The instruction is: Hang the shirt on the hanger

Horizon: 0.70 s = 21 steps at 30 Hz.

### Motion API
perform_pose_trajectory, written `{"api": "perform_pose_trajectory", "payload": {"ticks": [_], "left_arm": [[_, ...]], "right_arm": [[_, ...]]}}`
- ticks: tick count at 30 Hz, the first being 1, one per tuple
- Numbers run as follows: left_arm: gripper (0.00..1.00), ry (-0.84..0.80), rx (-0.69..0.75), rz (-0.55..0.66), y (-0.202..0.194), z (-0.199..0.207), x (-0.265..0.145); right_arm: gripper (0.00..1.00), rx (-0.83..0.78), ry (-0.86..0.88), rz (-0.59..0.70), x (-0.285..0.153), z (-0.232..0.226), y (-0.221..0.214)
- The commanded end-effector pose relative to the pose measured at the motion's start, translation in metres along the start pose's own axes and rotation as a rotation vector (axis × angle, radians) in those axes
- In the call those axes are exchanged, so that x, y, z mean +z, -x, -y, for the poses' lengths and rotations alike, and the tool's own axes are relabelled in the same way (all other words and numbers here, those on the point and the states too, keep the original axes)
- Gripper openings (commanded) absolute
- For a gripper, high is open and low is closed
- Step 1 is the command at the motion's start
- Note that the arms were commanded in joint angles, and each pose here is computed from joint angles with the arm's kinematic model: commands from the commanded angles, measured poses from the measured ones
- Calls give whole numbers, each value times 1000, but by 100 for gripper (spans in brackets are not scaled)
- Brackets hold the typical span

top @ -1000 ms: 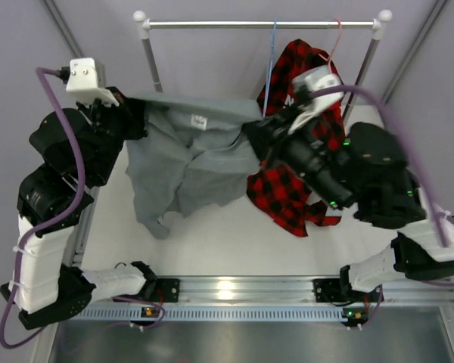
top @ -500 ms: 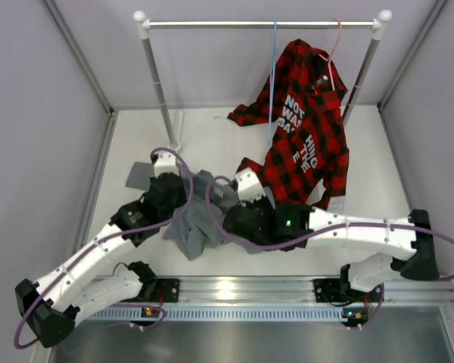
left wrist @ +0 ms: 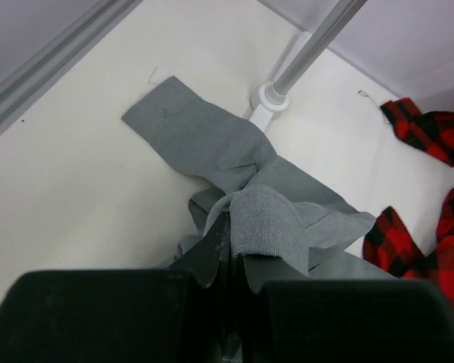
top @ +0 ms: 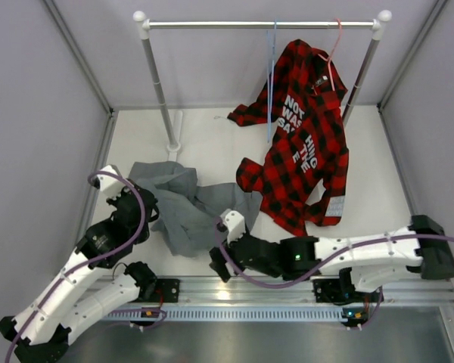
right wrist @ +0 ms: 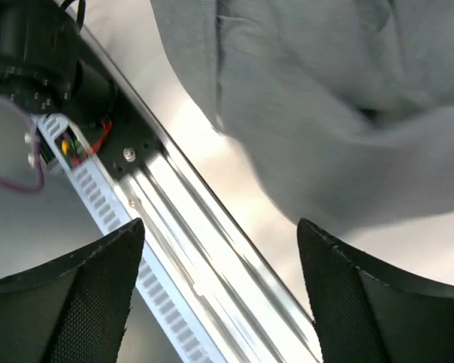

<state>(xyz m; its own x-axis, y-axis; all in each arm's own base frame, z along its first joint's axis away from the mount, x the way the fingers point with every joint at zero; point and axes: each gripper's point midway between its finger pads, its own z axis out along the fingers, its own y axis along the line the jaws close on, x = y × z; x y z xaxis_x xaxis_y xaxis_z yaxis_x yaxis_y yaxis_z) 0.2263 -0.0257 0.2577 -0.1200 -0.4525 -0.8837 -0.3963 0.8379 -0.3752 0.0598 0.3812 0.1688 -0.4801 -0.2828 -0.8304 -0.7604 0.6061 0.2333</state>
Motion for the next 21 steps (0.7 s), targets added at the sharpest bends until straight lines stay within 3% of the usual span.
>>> {"api": "perform_pose_trajectory", "payload": {"ticks": [1,5,9,16,21], "left_arm": [[0,50,29,6,2,-9,0],[0,34,30,-6,3,-8,-2],[0,6,42,-35,2,0,-4],[0,-25,78,-70,1,11,-5],[0,-37,100,-80,2,13,-6]], "right_arm": [[81,-73,152,112,-52,1,40],[87,-211,-3,102,-82,64,39],[89,-269,-39,31,-63,110,31],[95,-522,213,-45,-15,69,32],[93,-541,302,-101,12,63,28]]}}
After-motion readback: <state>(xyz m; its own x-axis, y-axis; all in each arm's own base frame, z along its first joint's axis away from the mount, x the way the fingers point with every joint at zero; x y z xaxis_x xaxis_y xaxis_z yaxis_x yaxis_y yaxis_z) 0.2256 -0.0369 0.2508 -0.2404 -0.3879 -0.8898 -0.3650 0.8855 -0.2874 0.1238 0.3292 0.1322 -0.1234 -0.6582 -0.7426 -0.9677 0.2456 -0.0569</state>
